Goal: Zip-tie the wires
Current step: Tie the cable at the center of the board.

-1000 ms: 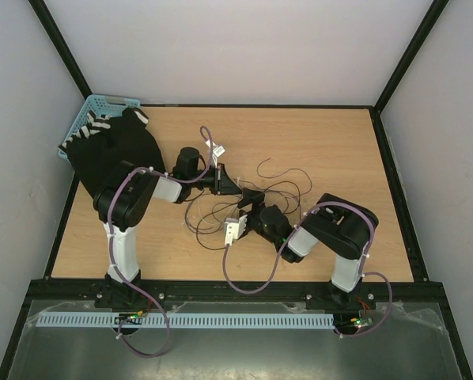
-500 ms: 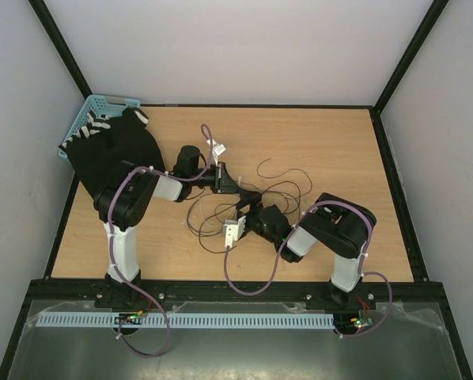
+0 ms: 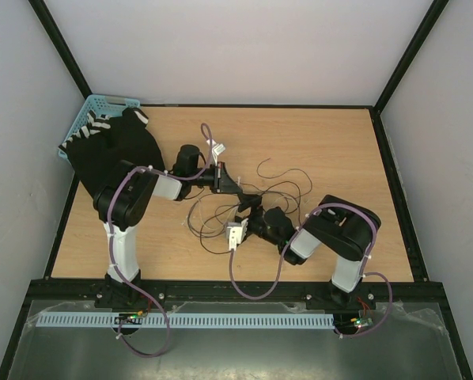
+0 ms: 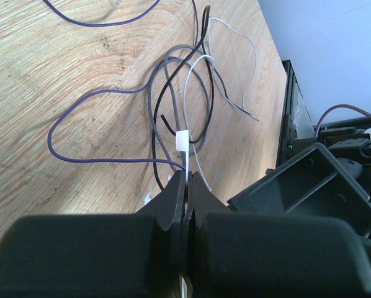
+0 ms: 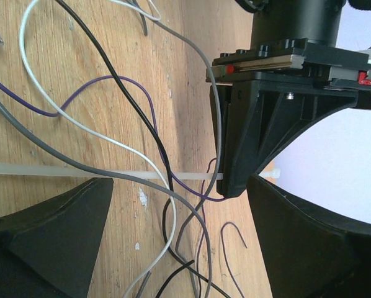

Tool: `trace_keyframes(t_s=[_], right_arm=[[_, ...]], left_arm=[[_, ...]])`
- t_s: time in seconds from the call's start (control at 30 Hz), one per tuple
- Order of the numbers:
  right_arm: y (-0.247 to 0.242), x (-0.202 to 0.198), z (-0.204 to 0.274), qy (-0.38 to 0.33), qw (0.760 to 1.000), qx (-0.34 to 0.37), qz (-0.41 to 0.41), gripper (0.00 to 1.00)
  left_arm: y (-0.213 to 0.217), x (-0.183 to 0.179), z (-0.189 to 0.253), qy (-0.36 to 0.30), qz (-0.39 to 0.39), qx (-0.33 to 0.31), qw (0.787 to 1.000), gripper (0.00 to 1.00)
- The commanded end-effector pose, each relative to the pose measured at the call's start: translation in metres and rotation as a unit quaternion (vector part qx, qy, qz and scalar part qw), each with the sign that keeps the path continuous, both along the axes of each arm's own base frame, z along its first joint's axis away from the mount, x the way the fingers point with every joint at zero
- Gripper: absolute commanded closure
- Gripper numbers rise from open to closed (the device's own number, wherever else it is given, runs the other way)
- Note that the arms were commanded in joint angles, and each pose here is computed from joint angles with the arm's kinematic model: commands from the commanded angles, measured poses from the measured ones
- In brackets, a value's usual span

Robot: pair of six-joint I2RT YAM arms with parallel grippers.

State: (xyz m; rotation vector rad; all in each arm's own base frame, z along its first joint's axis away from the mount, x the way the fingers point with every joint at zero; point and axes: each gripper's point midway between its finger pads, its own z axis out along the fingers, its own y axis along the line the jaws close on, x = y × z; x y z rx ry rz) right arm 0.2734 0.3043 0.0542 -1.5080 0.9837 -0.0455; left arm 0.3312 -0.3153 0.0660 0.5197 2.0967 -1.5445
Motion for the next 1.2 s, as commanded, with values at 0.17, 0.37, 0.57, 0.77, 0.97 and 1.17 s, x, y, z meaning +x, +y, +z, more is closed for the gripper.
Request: trace_keyframes(t_s=[0.17, 0.37, 0.57, 0.77, 0.97, 1.17], right_arm=[[0.015, -0.020, 0.022, 0.013, 0.997, 0.059, 0.048, 0.00], [0.017, -0.029, 0.015, 0.020, 0.997, 0.042, 0.065, 0.01], [0.019, -0.042, 0.005, 0.025, 0.996, 0.030, 0.075, 0.01], [0.025, -0.049, -0.001, 0.020, 0.996, 0.024, 0.083, 0.02], [0.028, -0.056, -0.007, 0.024, 0.996, 0.018, 0.088, 0.08], [0.026, -0.056, -0.010, 0.028, 0.996, 0.013, 0.083, 0.22]], left_arm=[[0.000, 0.006, 0.001, 0.000, -0.008, -0.009, 1.000, 1.00], [0.000, 0.008, 0.000, 0.004, -0.006, -0.010, 1.000, 1.00], [0.001, 0.009, -0.002, 0.010, -0.002, -0.009, 1.000, 1.00], [0.001, 0.009, -0.002, 0.010, -0.003, -0.009, 1.000, 1.00], [0.001, 0.008, -0.005, 0.013, -0.004, -0.008, 1.000, 1.00], [0.001, 0.008, -0.005, 0.014, -0.005, -0.008, 1.000, 1.00]])
